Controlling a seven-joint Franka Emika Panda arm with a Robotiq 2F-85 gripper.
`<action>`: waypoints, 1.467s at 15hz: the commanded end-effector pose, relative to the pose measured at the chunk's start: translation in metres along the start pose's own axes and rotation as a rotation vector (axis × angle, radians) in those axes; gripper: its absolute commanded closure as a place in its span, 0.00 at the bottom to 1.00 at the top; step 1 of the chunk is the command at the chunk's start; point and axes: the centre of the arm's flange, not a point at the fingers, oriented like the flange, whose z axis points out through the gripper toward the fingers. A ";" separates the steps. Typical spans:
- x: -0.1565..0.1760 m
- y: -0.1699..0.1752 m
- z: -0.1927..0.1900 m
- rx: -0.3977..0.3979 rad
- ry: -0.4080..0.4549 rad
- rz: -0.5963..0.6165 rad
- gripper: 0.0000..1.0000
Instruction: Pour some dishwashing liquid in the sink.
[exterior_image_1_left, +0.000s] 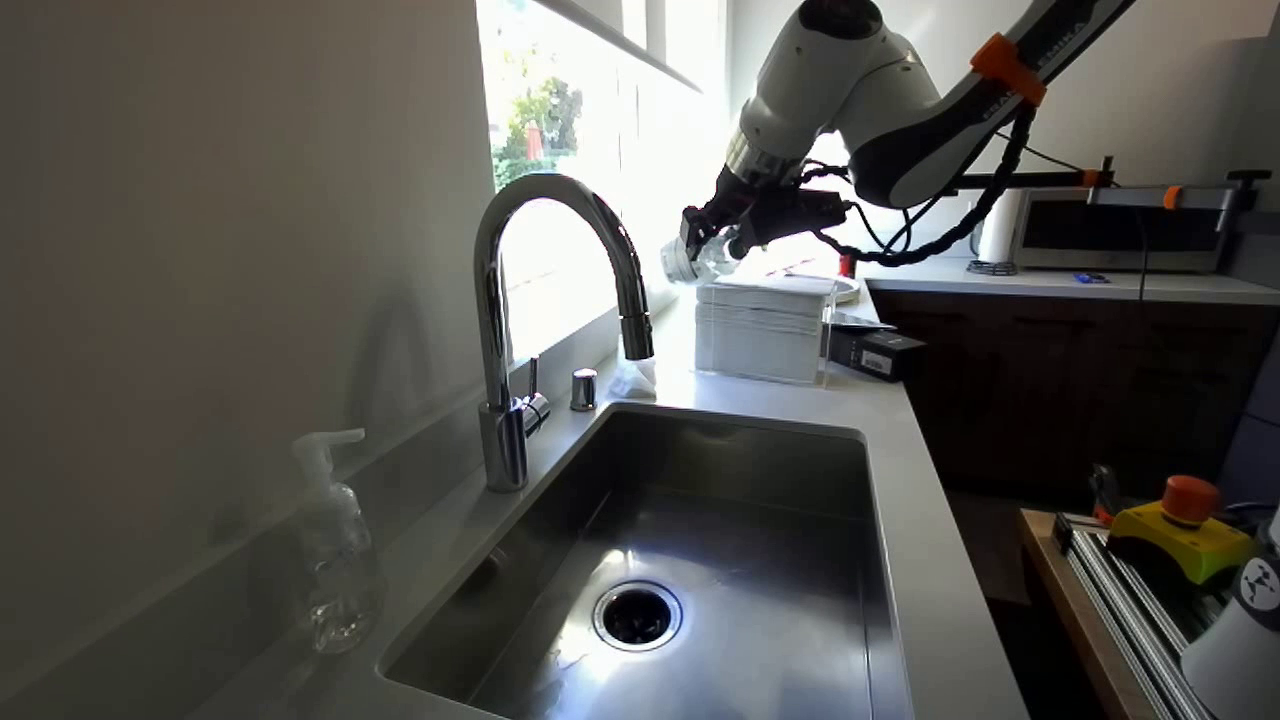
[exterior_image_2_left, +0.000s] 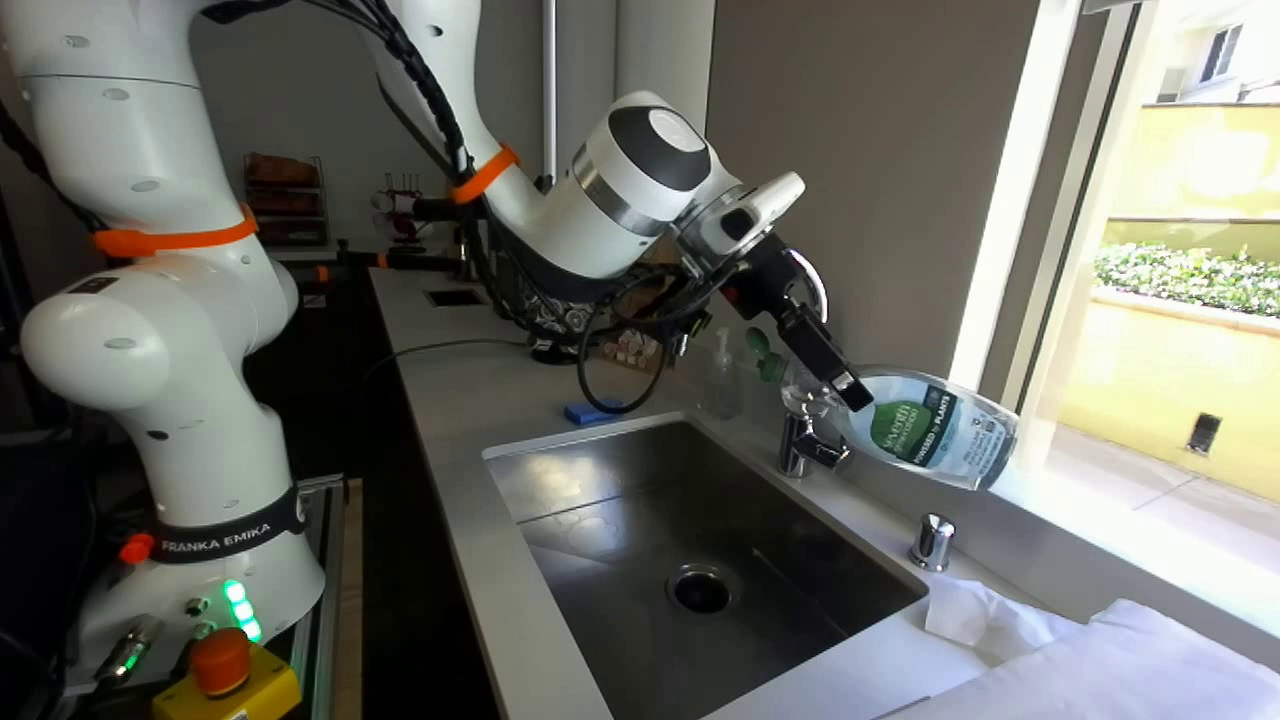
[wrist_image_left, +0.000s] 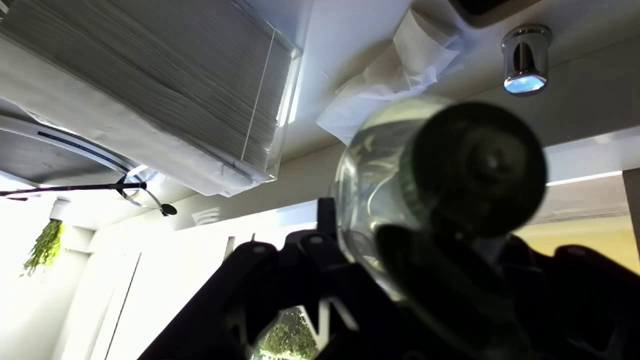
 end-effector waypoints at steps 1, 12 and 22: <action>-0.005 -0.005 -0.007 0.007 0.072 0.008 0.69; -0.009 -0.013 -0.009 0.012 0.177 -0.014 0.69; -0.011 -0.018 -0.014 0.032 0.280 -0.002 0.69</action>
